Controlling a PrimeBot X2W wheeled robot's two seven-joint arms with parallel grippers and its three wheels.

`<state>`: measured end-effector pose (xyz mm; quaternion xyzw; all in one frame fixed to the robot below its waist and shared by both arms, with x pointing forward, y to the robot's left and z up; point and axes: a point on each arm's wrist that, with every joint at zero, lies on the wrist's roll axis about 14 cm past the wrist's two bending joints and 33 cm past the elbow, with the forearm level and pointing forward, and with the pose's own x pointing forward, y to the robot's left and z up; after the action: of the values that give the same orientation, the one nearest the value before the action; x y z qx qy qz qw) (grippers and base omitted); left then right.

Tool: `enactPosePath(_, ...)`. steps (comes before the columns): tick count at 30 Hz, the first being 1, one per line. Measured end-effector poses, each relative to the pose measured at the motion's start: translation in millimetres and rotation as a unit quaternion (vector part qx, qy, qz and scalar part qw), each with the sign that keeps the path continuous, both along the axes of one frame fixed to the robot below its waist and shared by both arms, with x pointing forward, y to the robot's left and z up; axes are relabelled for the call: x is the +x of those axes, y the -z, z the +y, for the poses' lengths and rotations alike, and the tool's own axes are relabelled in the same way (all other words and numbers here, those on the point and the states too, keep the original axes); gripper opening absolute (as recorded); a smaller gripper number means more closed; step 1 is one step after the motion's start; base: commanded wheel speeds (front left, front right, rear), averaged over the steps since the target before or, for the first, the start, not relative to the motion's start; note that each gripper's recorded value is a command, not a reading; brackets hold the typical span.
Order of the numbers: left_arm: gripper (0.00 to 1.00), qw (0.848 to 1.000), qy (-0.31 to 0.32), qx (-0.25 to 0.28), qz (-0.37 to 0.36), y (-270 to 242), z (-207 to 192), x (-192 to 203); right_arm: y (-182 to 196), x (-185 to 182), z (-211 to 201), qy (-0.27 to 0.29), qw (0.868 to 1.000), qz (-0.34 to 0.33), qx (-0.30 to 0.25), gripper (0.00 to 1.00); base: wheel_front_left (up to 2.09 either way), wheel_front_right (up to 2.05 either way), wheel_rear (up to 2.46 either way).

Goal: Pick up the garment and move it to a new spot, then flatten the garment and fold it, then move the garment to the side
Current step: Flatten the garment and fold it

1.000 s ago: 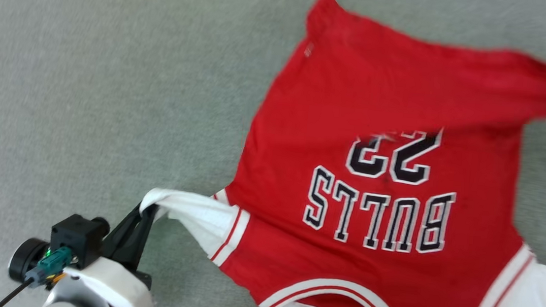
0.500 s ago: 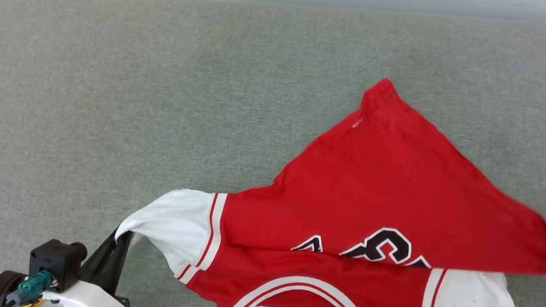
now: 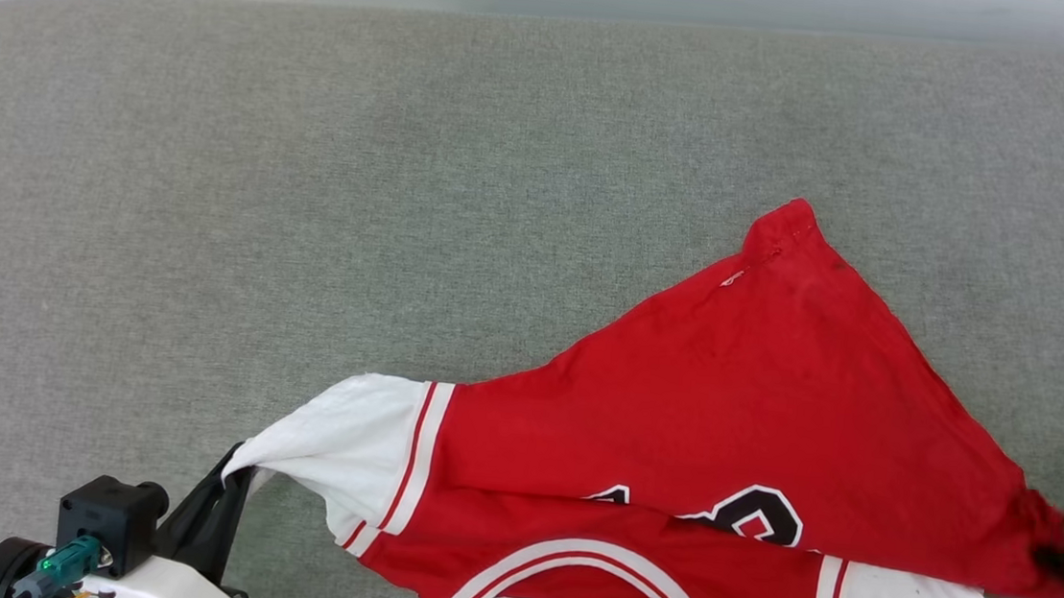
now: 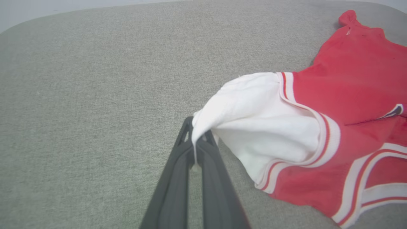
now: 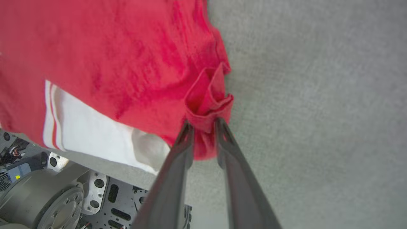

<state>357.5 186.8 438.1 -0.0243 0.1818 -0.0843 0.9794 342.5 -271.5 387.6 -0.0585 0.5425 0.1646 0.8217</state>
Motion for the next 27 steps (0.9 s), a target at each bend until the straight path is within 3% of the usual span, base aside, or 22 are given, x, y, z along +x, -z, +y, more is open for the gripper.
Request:
enactPosePath(4, 0.00, 1.000, -0.003, -0.001, -0.003, -2, 1, -2, -45, 45, 11, -0.025, 0.996, -0.082, 0.004, 1.00, 0.00, 0.00, 0.00)
enactPosePath(8, 0.00, 1.000, -0.002, -0.002, -0.006, -2, 1, -2, -96, 93, 26, -0.062, 0.984, -0.165, -0.006, 1.00, 0.00, 0.00, 0.00)
enactPosePath(13, 0.00, 1.000, 0.001, -0.002, -0.013, -3, -1, 5, -129, 134, 58, -0.112, 0.974, -0.198, -0.019, 1.00, 0.00, 0.00, 0.00)
enactPosePath(21, 0.00, 1.000, 0.004, -0.003, -0.011, 5, -4, 18, -100, 180, 106, -0.165, 0.976, -0.131, -0.054, 1.00, 0.00, 0.00, 0.00)
enactPosePath(27, 0.00, 1.000, -0.001, -0.003, 0.000, 19, -4, 27, -47, 200, 132, -0.191, 0.977, -0.072, -0.067, 1.00, 0.00, 0.00, 0.00)
